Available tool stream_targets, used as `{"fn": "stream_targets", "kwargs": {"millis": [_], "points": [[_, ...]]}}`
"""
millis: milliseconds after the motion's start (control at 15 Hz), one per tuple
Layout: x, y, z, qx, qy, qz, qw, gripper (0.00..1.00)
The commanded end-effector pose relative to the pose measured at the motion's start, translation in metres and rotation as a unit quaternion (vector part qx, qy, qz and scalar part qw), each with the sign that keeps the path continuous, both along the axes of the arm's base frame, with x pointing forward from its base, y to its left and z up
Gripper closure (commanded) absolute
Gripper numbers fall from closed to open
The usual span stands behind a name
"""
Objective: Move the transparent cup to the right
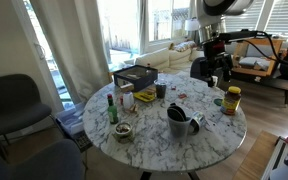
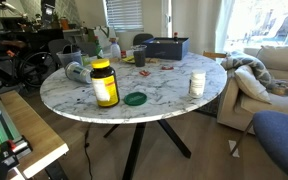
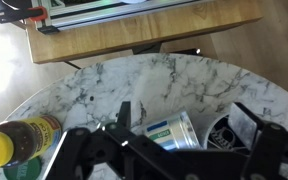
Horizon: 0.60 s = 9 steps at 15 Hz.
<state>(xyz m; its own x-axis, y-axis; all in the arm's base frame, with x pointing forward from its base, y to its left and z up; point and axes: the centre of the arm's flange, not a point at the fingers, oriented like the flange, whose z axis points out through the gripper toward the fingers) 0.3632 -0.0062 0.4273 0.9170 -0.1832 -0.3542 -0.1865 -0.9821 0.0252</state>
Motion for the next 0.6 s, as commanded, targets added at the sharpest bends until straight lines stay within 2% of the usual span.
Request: {"fn": "stream_targets", "kwargs": {"millis": [0, 67, 133, 333, 533], "points": [[-0.002, 0.0, 0.002, 0.002, -0.004, -0.001, 1.0, 0.0], [-0.004, 0.0, 0.003, 0.003, -0.005, -0.003, 1.0, 0.0], [-0.006, 0.008, -0.007, -0.011, -0.027, -0.015, 0.9995, 0.0], [-0.009, 0.024, -0.034, 0.006, -0.058, 0.018, 0.9981, 0.0], [-0.014, 0.042, -0.061, -0.007, -0.098, 0.022, 0.9949, 0.0]]}}
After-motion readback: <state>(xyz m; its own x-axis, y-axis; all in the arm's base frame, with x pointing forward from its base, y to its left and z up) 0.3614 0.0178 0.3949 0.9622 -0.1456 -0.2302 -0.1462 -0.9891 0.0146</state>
